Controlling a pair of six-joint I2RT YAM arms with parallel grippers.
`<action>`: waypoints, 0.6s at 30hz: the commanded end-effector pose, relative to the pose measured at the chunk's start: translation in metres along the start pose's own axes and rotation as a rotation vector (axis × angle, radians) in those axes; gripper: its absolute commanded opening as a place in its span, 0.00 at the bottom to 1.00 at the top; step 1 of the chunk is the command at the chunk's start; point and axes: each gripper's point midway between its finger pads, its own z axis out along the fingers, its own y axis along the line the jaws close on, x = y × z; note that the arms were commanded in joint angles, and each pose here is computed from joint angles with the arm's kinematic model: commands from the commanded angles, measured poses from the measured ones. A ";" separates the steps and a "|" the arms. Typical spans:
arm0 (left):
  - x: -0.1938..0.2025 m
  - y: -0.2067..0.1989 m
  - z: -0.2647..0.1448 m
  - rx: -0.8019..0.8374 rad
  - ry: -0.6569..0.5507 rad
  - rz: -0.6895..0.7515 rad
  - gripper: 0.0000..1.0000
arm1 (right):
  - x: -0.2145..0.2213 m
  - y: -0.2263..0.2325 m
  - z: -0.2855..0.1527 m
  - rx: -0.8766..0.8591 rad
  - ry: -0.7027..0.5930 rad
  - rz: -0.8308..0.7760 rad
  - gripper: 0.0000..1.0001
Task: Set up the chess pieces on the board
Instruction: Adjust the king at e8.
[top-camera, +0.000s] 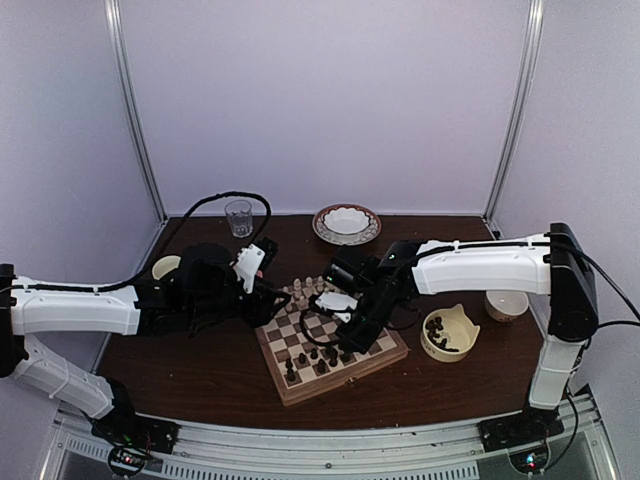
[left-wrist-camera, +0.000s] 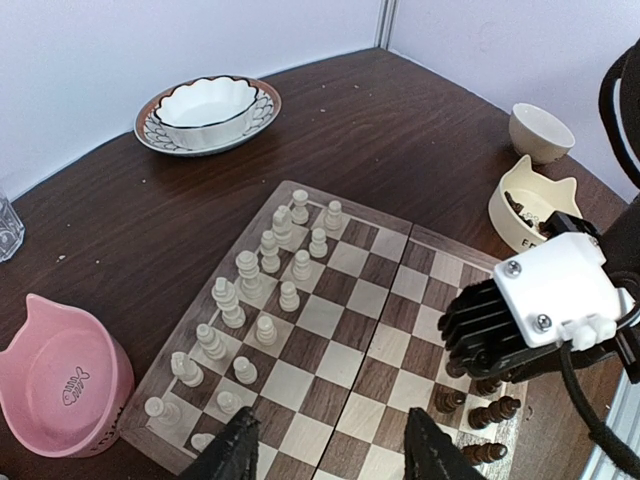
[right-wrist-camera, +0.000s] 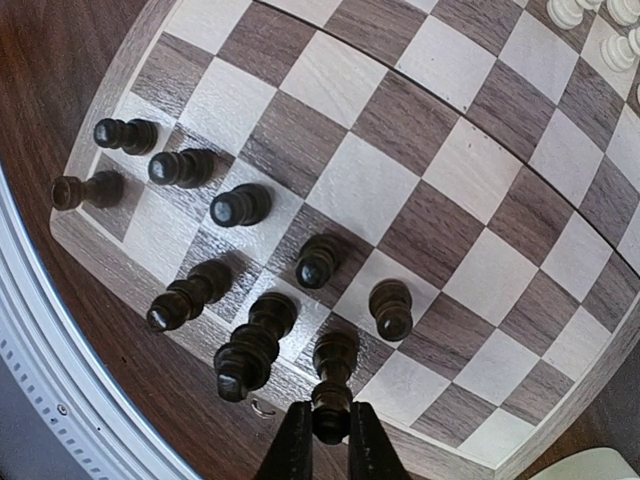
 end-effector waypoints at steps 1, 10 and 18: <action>-0.020 -0.004 -0.005 0.017 -0.055 -0.012 0.50 | -0.004 -0.002 -0.014 0.028 -0.021 -0.014 0.11; -0.020 -0.004 -0.006 0.018 -0.059 -0.013 0.50 | -0.006 -0.002 -0.017 0.028 -0.034 -0.014 0.35; -0.023 -0.003 -0.012 0.014 -0.080 -0.011 0.51 | -0.021 -0.001 -0.059 0.025 -0.213 -0.008 0.44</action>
